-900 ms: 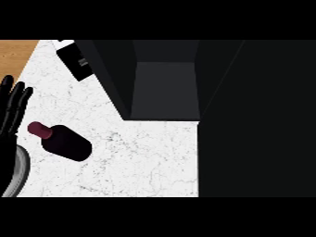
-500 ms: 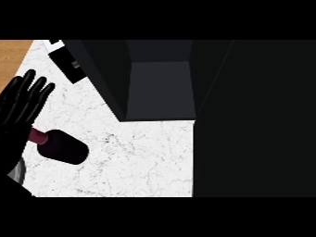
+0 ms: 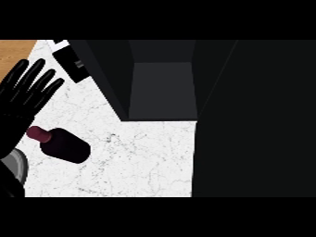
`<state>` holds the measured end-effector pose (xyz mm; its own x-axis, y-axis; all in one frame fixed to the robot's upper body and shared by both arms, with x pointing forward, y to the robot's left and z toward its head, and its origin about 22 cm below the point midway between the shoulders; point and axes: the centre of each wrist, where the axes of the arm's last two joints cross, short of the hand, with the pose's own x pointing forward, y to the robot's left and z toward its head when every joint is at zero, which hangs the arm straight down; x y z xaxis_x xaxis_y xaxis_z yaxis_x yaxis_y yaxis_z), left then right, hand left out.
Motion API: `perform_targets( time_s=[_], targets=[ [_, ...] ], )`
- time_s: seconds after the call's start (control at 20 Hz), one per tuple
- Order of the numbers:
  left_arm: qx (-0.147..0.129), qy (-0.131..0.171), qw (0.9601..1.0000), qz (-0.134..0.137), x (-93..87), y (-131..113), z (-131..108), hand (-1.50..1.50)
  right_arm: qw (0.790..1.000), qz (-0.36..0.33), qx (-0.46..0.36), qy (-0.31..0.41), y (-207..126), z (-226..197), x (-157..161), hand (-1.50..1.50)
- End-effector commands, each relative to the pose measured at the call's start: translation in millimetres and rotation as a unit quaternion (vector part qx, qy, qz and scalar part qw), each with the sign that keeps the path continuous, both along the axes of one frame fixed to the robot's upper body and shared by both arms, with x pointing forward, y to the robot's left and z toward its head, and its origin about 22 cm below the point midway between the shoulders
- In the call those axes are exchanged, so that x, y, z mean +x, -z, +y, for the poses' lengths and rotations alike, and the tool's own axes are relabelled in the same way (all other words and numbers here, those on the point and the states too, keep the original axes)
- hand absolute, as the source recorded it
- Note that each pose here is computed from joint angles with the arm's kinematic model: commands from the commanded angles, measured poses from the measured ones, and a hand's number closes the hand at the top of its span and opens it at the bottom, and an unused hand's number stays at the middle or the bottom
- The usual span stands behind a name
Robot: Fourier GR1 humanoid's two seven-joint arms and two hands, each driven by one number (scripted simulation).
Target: Pick up the wine, place it into the cabinet and close the cabinet
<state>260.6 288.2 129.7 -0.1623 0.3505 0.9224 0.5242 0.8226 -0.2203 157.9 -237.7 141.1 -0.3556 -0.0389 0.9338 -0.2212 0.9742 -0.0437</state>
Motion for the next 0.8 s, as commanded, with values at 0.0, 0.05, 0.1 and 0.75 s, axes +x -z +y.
perform_targets(
  time_s=[0.0,0.05,0.1,0.75],
  targets=[
    [-0.015,0.016,0.9995,0.020,-0.4,-2.9,0.6,-1.50,1.000,0.014,0.009,-0.012,-13.8,4.6,-23.5,-1.50],
    [-0.013,0.014,0.9997,0.014,10.4,-11.6,6.3,-1.50,1.000,0.002,-0.007,-0.012,-25.7,-9.1,-10.2,-1.50],
    [-0.006,0.024,0.9995,0.020,-4.1,5.7,8.6,-1.50,1.000,0.007,0.002,0.003,-6.4,8.9,-15.3,-1.50],
    [-0.002,0.020,0.9997,0.011,-28.2,-8.3,-8.2,-1.50,1.000,-0.001,0.007,-0.009,-37.5,8.8,-13.7,-1.50]
  ],
)
